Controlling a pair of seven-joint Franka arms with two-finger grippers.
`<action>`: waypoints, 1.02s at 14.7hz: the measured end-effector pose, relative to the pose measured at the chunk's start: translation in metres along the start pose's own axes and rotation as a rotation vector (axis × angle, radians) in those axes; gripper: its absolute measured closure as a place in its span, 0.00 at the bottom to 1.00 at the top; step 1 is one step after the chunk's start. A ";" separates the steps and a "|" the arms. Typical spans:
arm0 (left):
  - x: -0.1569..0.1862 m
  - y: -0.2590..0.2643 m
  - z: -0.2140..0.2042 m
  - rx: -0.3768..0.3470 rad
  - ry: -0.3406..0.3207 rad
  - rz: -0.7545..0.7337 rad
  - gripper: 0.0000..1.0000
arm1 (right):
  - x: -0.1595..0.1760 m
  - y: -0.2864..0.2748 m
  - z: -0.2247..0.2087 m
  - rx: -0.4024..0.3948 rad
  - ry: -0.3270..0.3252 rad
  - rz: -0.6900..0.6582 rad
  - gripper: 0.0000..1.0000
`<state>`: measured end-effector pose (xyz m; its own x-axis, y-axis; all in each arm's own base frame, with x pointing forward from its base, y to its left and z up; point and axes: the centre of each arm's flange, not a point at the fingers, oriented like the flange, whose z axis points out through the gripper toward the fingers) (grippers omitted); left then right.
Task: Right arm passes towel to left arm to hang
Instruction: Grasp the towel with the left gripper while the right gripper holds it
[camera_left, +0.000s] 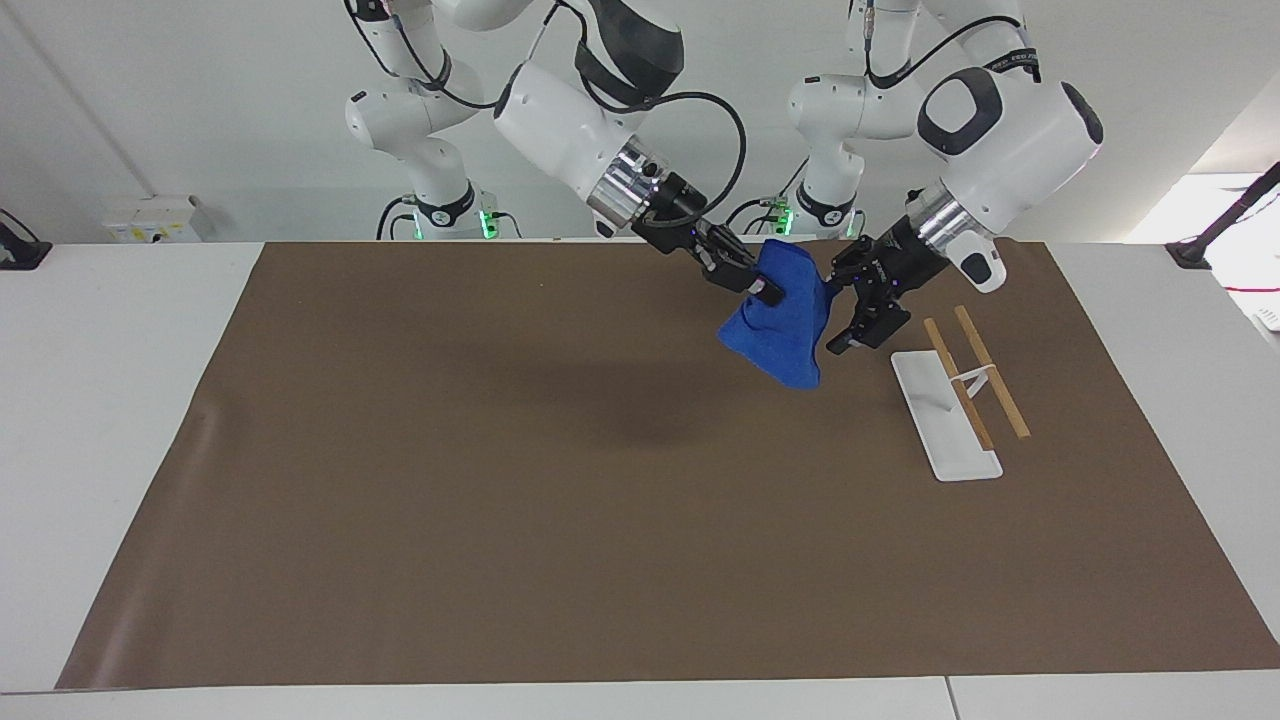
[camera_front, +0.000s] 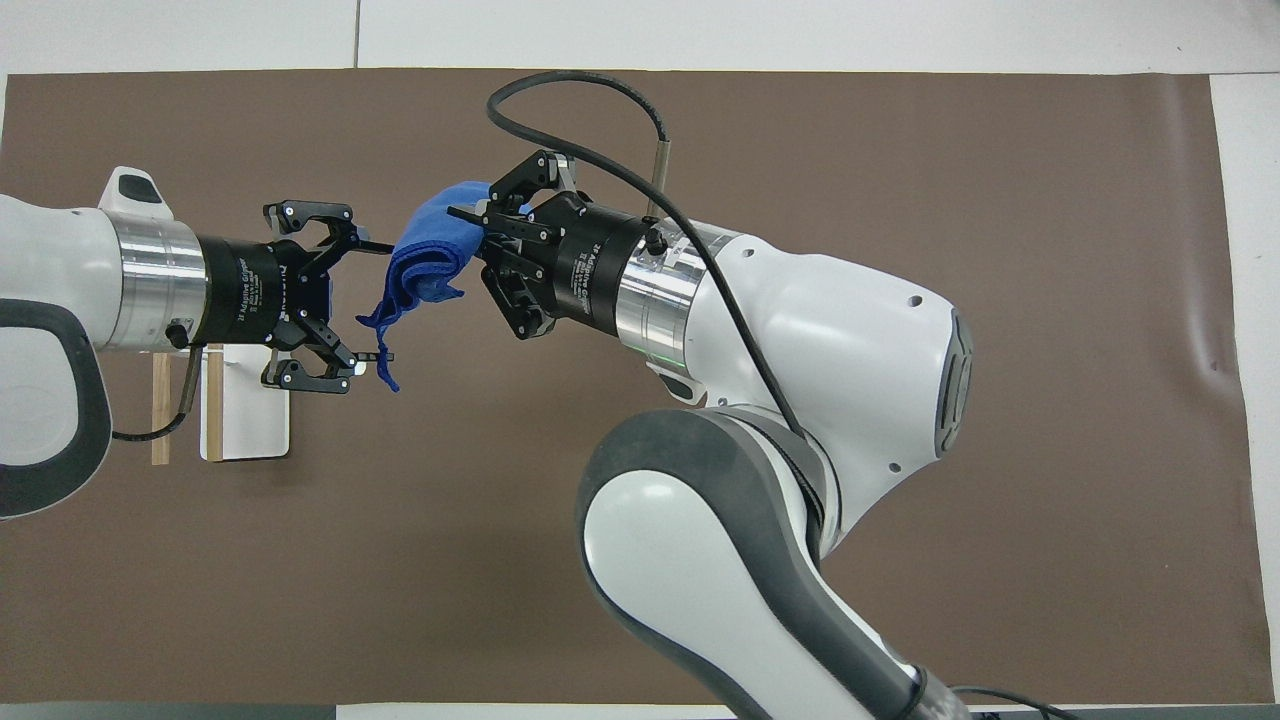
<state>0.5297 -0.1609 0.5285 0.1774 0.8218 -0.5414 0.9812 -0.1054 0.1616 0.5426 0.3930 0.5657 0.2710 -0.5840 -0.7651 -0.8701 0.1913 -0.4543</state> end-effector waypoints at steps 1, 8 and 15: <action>-0.007 -0.001 0.003 -0.004 -0.008 -0.007 0.00 | 0.000 0.000 0.000 0.000 0.000 0.000 0.95; -0.021 -0.003 -0.005 -0.033 -0.021 -0.040 0.28 | 0.000 0.000 0.000 0.000 0.000 0.000 0.95; -0.011 0.003 -0.017 -0.087 -0.015 -0.067 0.97 | 0.000 0.000 0.000 0.000 0.000 -0.003 0.95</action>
<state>0.5298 -0.1608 0.5489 0.1133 0.8167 -0.5658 0.9808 -0.0009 0.1951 0.5428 0.3927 0.5657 0.2733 -0.5848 -0.7638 -0.8692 0.1901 -0.4565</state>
